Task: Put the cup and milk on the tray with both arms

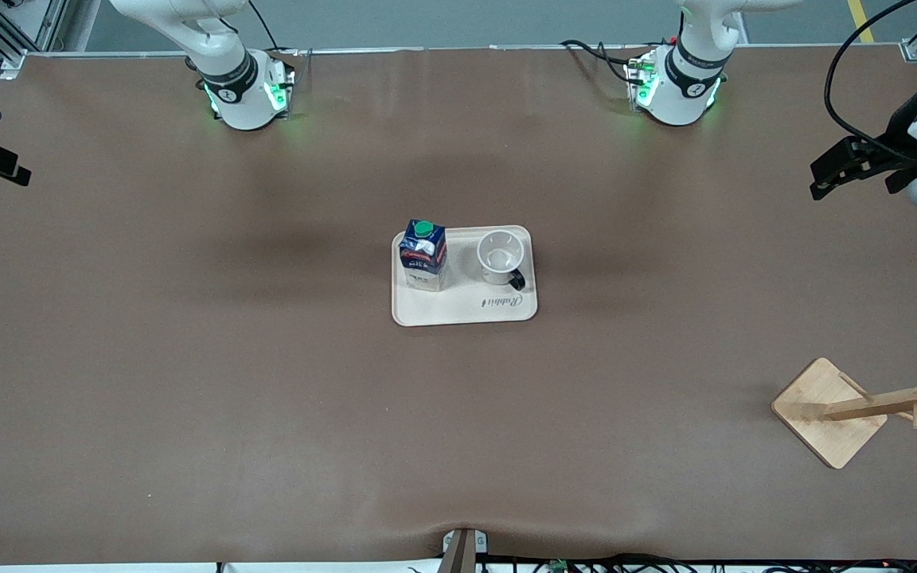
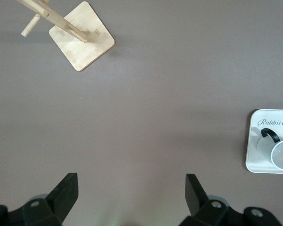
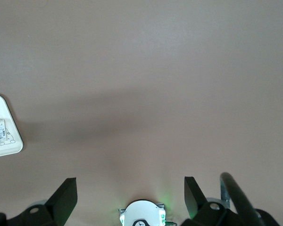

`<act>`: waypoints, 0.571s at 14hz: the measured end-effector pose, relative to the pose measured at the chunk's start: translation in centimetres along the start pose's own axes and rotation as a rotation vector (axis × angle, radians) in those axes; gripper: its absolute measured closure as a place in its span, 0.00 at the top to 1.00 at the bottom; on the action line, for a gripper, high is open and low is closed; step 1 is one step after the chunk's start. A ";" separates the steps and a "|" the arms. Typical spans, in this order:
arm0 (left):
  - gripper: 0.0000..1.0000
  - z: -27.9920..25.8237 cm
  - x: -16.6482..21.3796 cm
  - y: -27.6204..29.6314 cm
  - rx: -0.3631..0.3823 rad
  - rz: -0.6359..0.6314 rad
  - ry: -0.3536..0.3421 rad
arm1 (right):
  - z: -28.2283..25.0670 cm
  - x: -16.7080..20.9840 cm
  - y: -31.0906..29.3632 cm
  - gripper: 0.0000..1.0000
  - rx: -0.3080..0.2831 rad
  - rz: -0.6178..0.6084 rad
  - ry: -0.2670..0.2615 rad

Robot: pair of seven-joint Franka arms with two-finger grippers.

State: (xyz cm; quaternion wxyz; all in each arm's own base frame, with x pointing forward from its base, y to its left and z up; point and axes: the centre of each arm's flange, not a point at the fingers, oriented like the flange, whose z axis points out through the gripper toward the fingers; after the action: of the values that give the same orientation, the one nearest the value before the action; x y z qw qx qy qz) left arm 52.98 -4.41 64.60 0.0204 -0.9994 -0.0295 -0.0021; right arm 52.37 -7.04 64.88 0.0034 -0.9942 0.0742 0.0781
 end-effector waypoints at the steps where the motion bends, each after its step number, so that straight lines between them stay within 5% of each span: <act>1: 1.00 -0.1 0.0 0.0 0.000 0.000 0.002 | 0.0 0.0 0.0 1.00 0.000 0.000 -0.001; 8: 1.00 -0.3 0.0 0.0 -0.001 0.001 0.006 | 0.1 0.0 0.0 1.00 0.000 0.002 -0.004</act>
State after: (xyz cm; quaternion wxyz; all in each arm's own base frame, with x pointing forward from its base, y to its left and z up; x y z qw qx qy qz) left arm 52.99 -4.46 64.88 0.0201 -0.9994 -0.0291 -0.0051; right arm 52.37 -7.04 64.80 0.0034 -0.9940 0.0750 0.0801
